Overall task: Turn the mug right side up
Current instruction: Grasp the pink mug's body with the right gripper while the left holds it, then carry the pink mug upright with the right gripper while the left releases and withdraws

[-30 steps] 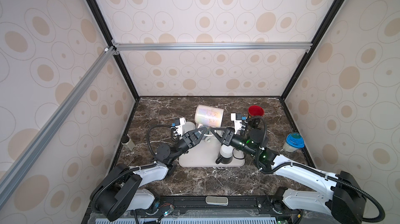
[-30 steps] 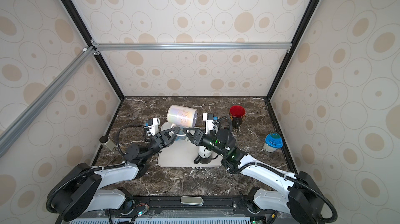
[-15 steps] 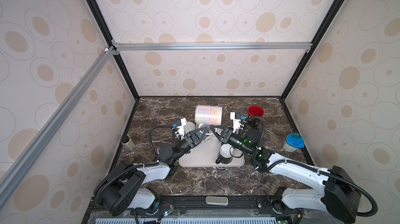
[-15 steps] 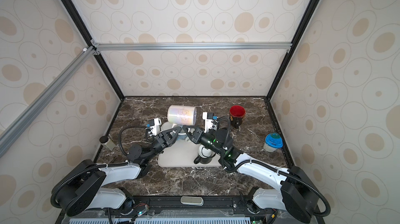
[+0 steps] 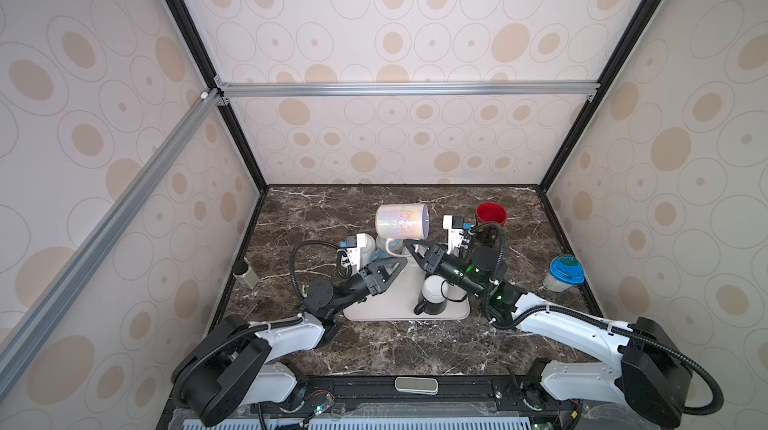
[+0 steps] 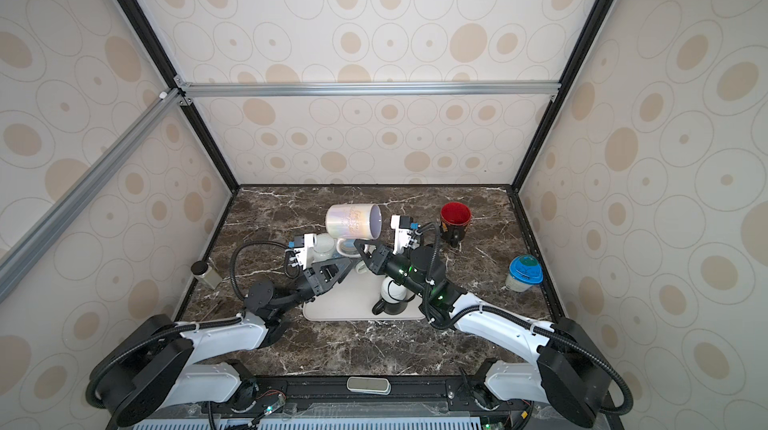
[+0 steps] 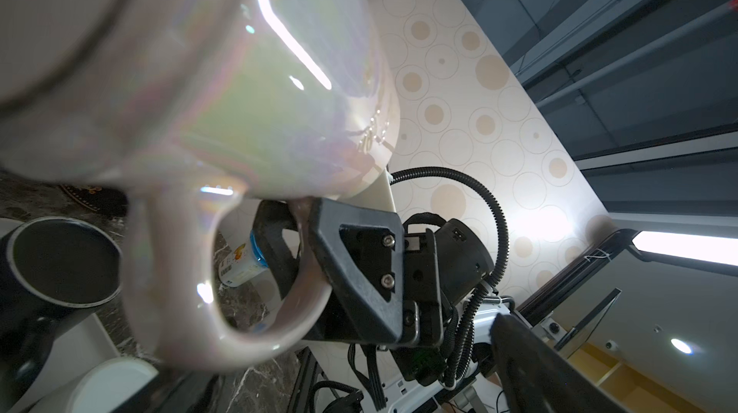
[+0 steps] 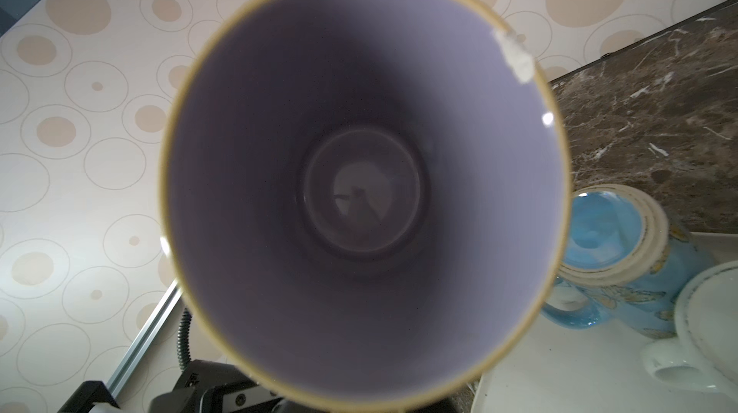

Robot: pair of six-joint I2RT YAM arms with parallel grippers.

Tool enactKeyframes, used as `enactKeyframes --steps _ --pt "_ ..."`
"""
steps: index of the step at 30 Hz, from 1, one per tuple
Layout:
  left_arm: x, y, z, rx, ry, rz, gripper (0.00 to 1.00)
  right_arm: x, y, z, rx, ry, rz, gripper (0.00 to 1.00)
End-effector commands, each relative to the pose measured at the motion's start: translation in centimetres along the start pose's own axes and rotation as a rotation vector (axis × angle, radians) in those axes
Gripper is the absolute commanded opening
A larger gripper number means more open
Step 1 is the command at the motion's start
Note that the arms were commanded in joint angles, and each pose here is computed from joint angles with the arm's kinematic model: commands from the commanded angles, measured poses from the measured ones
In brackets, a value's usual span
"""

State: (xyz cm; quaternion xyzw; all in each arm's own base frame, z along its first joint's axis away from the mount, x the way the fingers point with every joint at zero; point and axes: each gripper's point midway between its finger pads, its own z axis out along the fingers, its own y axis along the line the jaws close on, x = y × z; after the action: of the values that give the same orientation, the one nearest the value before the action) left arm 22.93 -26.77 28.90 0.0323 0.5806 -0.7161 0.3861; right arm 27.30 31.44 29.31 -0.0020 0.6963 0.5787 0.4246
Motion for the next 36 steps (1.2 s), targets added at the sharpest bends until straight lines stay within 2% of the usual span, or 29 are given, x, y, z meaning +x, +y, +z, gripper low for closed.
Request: enactKeyframes --steps 1,7,9,12,14,17,19,24,30,33,36 --pt "-0.1 2.0 -0.9 -0.181 0.03 0.152 1.0 -4.4 5.8 -1.5 -0.158 -0.144 -0.078 0.0" --pt "-4.0 3.2 -4.6 -0.547 -0.052 0.43 1.0 -4.6 4.9 -2.0 -0.102 -0.135 -0.108 0.0" --pt "-5.0 3.3 -6.0 -0.62 -0.089 0.479 1.0 -4.7 4.3 -2.0 -0.067 -0.124 -0.125 0.0" --pt "-5.1 4.2 -7.1 -0.72 -0.06 0.505 1.0 -4.8 3.6 -1.9 0.016 -0.062 -0.186 0.0" --pt "-4.4 4.6 -6.7 -0.72 0.004 0.521 1.0 -4.8 3.0 -1.8 0.085 -0.017 -0.233 0.0" --pt "-2.6 4.5 -6.0 -0.642 0.077 0.523 1.0 -5.6 1.6 -1.7 0.23 0.056 -0.316 0.0" --pt "-2.2 4.3 -5.9 -0.605 0.083 0.526 1.0 -6.5 0.4 -1.7 0.333 0.081 -0.38 0.0" --pt "-2.3 4.4 -6.0 -0.611 0.081 0.534 1.0 -9.9 -1.8 -2.4 0.554 0.043 -0.53 0.0" --pt "-1.9 5.6 -6.3 -0.651 0.107 0.53 0.99 -14.0 -4.0 -2.9 0.738 0.01 -0.609 0.0" --pt "-1.4 6.1 -6.2 -0.646 0.121 0.511 0.98 -15.7 -5.5 -2.8 0.809 0.038 -0.652 0.0" --pt "-1.1 6.5 -6.3 -0.652 0.128 0.499 0.98 -17.2 -7.9 -2.6 0.885 0.085 -0.643 0.0"
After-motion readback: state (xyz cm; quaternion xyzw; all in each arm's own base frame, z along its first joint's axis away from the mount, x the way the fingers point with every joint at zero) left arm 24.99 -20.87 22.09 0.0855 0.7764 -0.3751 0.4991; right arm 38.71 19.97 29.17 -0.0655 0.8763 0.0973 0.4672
